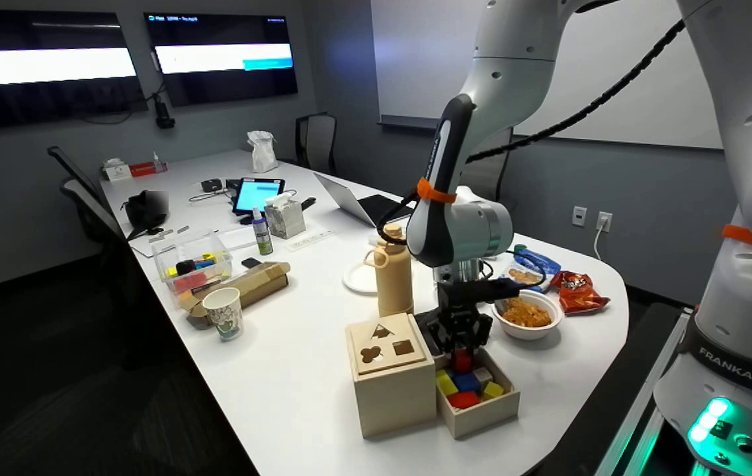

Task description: Close the shape sorter, pick up an orange cube from the brown box and put it inside the shape sorter using the square shaped opening

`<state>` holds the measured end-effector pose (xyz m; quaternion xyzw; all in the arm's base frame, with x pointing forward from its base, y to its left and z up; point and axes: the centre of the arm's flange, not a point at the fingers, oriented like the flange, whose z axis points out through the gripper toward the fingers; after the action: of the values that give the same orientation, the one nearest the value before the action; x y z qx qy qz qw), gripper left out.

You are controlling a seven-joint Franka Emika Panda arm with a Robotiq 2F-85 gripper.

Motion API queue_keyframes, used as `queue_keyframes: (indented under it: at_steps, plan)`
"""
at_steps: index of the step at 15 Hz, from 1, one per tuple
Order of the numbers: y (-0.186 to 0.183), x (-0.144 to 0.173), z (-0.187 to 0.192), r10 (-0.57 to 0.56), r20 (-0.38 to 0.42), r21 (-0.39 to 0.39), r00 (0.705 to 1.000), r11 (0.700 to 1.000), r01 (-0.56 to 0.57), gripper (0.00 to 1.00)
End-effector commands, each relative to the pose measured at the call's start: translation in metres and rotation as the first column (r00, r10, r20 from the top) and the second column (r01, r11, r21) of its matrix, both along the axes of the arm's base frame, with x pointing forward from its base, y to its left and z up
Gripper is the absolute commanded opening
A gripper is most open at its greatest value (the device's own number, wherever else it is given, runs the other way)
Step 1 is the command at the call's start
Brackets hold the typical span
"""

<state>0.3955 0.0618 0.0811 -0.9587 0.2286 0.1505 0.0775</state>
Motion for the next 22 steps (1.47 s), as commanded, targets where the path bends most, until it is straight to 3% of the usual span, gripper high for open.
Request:
queue_keyframes:
  at_steps: [1, 8, 17, 22]
  plan:
    - [0.000, -0.006, 0.038, 0.017, 0.007, -0.036, 1.000, 0.999, -0.016, 0.10]
    - [0.018, -0.007, 0.087, 0.040, 0.008, -0.103, 0.999, 0.994, -0.039, 0.10]
    - [0.076, -0.017, 0.163, -0.004, 0.014, -0.161, 1.000, 0.987, 0.006, 0.10]
    - [0.094, 0.003, 0.156, 0.008, 0.045, -0.127, 0.999, 0.992, -0.002, 0.10]
